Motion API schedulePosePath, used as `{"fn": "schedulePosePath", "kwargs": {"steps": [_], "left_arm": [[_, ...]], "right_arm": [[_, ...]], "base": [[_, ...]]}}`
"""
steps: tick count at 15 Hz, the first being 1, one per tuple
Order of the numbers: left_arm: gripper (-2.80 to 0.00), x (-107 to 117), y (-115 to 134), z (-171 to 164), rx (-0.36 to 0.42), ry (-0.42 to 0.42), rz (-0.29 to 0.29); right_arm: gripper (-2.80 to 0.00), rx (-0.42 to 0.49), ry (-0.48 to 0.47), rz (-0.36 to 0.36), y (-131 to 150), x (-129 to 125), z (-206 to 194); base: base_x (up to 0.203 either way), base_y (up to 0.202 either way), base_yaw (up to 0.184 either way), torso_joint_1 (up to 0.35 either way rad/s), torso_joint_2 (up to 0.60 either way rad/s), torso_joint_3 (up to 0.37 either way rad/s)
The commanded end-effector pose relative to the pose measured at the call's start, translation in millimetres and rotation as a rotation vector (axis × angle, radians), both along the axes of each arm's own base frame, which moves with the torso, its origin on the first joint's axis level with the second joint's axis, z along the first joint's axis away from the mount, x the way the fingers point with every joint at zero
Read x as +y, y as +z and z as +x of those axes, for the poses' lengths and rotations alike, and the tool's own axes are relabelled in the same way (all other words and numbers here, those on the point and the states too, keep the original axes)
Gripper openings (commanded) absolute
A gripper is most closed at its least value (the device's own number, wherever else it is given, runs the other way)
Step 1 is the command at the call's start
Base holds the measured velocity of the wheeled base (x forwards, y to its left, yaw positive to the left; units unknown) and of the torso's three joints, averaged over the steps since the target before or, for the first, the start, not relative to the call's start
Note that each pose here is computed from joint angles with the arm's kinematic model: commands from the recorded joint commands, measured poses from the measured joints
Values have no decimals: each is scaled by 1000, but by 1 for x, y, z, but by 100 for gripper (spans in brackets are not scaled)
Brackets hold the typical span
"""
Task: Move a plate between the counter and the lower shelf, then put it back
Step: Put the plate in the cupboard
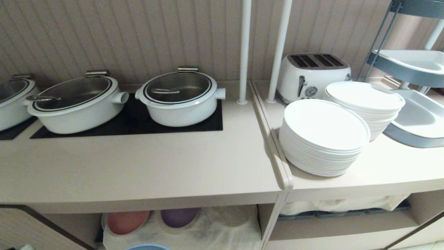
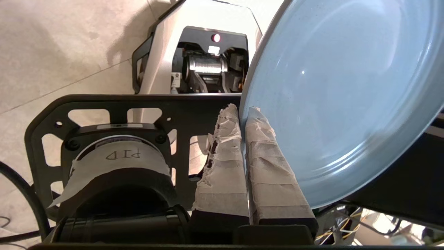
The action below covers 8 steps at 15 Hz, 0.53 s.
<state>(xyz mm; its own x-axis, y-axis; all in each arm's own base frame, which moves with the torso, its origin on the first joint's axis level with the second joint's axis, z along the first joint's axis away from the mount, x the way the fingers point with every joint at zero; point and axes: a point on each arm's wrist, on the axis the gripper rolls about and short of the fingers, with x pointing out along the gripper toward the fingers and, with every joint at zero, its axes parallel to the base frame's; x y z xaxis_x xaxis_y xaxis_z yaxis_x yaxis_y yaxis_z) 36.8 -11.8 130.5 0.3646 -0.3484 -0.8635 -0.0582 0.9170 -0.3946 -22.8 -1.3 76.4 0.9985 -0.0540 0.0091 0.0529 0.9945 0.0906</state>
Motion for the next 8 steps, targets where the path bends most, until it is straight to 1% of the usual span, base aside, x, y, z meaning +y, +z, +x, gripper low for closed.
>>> {"fn": "schedulePosePath", "kwargs": {"steps": [1,5,8], "left_arm": [[-280,-1,0,0,7,-21,-2],[-280,-1,0,1,6,-27,-2],[-280,-2,0,0,4,-48,-2]], "right_arm": [[-280,-1,0,0,0,0,0],[-280,-2,0,0,0,0,0],[-280,0,0,0,0,0,0]], "base": [[0,0,0,0,0,0],[0,0,0,0,0,0],[0,0,0,0,0,0]]}}
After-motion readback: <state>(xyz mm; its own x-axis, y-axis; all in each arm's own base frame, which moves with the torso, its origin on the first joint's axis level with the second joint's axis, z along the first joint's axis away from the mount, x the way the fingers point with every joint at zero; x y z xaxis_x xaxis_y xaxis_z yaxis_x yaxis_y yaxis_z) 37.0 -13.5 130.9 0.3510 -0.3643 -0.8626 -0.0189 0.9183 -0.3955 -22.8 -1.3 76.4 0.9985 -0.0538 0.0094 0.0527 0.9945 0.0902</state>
